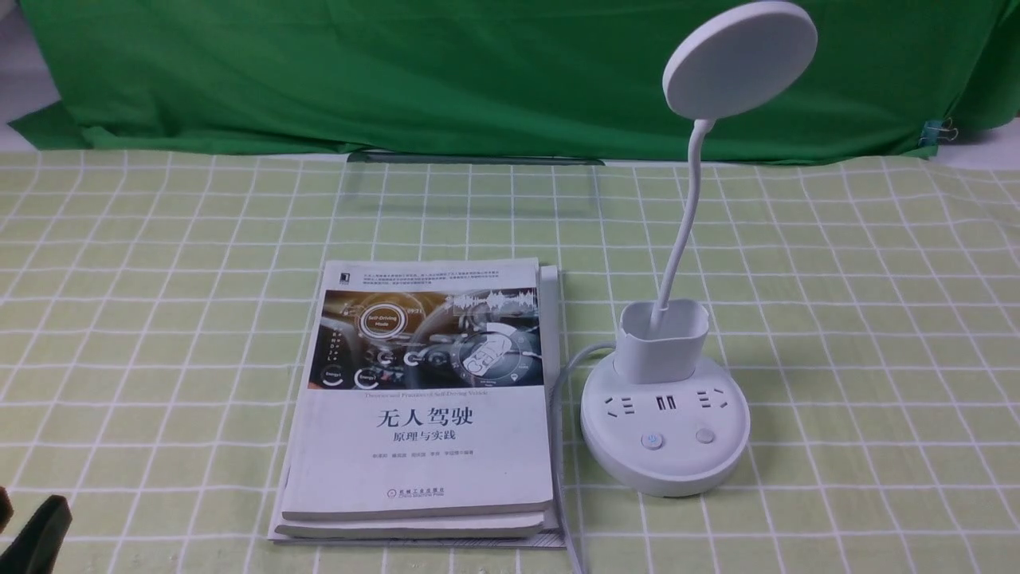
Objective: Turn off the desk lamp on the green coffee tablecloth by hand.
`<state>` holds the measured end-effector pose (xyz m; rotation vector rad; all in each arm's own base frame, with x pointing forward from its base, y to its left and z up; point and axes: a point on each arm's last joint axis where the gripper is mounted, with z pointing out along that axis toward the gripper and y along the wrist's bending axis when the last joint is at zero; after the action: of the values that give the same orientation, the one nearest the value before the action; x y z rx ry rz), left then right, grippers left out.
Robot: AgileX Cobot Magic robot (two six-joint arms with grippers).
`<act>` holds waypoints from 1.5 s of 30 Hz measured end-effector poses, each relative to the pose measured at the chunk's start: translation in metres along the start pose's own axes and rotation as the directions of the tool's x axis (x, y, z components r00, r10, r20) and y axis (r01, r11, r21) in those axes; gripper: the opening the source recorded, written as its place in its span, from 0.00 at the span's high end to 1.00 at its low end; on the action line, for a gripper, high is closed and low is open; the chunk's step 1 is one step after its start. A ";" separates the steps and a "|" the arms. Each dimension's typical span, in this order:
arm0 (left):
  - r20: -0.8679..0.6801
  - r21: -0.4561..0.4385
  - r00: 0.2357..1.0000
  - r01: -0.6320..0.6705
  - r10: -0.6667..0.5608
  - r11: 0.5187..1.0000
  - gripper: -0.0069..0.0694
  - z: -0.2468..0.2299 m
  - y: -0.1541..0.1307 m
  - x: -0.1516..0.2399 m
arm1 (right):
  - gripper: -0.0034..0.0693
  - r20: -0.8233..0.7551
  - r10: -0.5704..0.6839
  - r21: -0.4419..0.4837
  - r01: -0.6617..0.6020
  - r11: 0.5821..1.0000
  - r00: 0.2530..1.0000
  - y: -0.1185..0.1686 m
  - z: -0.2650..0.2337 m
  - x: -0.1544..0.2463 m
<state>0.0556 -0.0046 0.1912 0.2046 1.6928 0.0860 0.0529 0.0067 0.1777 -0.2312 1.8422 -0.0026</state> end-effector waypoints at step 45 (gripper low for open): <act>0.000 0.000 1.000 0.000 0.000 1.000 0.59 0.000 0.000 0.000 | 0.79 -0.047 -0.005 -0.007 0.004 1.000 0.999 0.001 0.000 0.004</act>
<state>0.0556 -0.0046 0.1912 0.2046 1.6928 0.0860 0.0516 0.0066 0.1734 -0.2418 1.8888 -0.0051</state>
